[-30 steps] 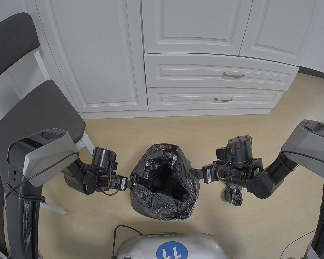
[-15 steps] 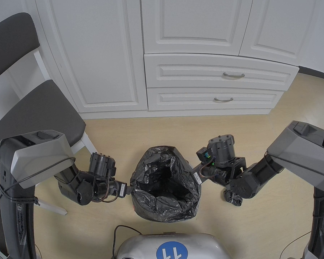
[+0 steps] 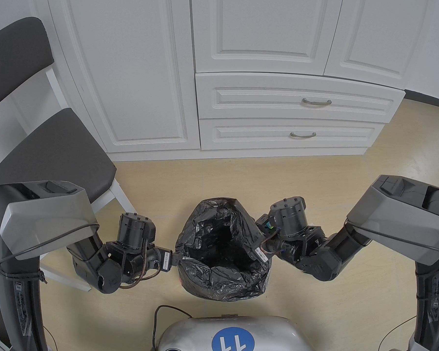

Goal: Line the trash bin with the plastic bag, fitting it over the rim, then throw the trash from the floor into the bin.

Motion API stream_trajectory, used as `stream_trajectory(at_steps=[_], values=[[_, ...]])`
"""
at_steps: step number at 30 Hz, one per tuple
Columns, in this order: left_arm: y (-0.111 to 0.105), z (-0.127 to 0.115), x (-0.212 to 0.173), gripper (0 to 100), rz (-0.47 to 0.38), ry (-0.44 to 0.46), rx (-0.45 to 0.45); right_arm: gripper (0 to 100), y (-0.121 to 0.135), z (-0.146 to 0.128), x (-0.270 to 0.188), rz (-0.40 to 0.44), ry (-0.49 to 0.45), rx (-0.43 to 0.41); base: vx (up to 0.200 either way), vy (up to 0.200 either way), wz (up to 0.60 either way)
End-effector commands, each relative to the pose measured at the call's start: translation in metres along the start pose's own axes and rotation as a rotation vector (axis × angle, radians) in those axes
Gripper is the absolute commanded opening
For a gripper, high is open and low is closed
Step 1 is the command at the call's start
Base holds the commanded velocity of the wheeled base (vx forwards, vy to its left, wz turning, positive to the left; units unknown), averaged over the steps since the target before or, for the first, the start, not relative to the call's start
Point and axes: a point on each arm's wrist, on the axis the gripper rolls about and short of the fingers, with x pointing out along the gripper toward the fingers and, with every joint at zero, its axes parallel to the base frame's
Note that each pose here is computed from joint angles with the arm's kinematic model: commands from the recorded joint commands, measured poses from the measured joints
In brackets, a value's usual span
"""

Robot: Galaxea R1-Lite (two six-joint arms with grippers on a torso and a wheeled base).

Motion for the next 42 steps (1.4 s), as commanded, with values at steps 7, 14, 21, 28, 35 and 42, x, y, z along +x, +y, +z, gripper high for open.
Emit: stream_trajectory(at_steps=[7,14,21,28,35,42], values=[[0.004,-0.012,-0.023,100,0.044,0.004,0.003,100,-0.054,-0.010,-0.013,-0.096,0.035,-0.059,0.000,0.000,0.00],[0.006,-0.015,-0.032,100,0.058,-0.008,-0.001,100,-0.071,-0.012,-0.007,-0.130,0.036,-0.036,0.000,0.000,0.00],[0.007,-0.016,-0.033,100,0.055,-0.038,-0.006,100,-0.076,-0.021,0.007,-0.134,0.071,-0.031,0.000,0.000,0.00],[0.006,-0.016,-0.032,100,0.054,-0.041,-0.005,100,-0.076,-0.033,0.031,-0.136,0.096,-0.024,0.000,0.000,0.00],[0.006,-0.015,-0.032,100,0.055,-0.047,-0.007,100,-0.072,-0.047,0.049,-0.070,0.118,-0.018,0.000,0.000,0.00],[0.006,-0.015,-0.032,100,0.054,-0.049,-0.008,100,-0.073,-0.059,0.066,-0.044,0.125,0.003,0.000,0.000,0.00]])
